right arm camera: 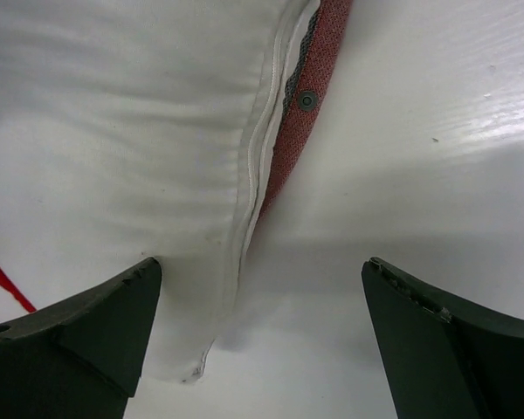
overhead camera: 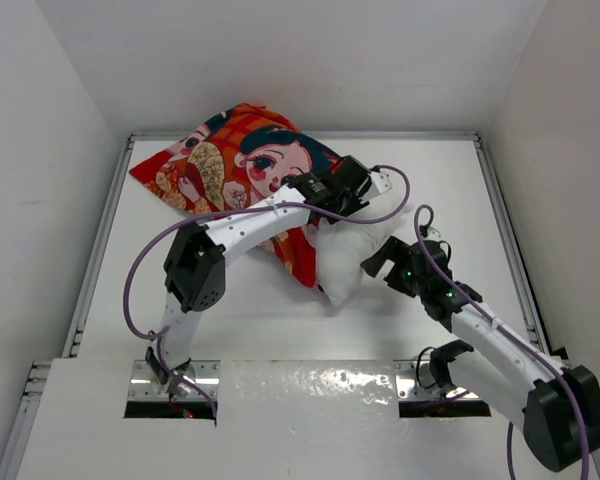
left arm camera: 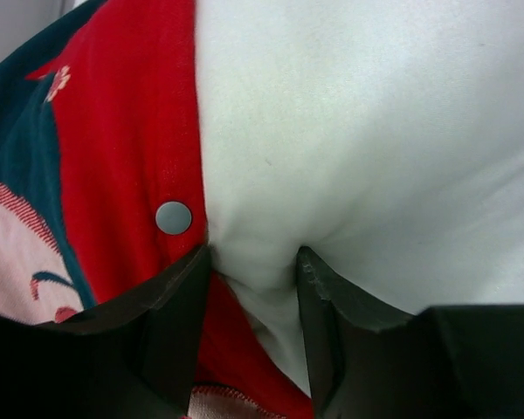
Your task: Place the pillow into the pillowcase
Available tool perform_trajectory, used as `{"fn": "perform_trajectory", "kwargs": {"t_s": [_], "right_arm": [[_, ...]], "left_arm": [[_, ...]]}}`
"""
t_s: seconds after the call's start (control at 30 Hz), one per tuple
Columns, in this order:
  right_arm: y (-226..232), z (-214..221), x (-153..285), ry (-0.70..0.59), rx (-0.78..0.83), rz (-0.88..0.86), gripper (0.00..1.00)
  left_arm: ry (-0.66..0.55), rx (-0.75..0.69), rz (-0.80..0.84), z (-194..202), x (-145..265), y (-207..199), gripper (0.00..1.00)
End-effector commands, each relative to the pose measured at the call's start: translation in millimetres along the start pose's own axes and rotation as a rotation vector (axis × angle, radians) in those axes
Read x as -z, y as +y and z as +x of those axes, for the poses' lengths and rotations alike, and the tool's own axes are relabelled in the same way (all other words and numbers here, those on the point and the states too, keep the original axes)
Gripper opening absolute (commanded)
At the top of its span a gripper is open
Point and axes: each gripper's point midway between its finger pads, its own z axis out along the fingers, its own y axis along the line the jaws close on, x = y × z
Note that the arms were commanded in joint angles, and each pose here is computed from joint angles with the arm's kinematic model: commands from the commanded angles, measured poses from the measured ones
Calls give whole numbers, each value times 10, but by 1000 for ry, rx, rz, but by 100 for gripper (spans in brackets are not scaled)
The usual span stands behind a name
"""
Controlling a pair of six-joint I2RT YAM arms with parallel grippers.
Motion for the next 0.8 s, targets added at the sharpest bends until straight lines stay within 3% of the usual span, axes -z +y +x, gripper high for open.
{"fn": "perform_trajectory", "kwargs": {"t_s": [0.0,0.2,0.43,0.77], "right_arm": [[266,-179,-67,-49,8,-99,95],[379,-305,-138,-52,54,-99,95],[482,-287,-129,-19,69,-136,94],[489,-302,-119,-19,81,-133,91]], "left_arm": [[10,50,-179,14,194,441,43],[6,70,-242,3,312,578,51],[1,112,-269,-13,397,707,49],[-114,174,-118,-261,624,585,47]]}}
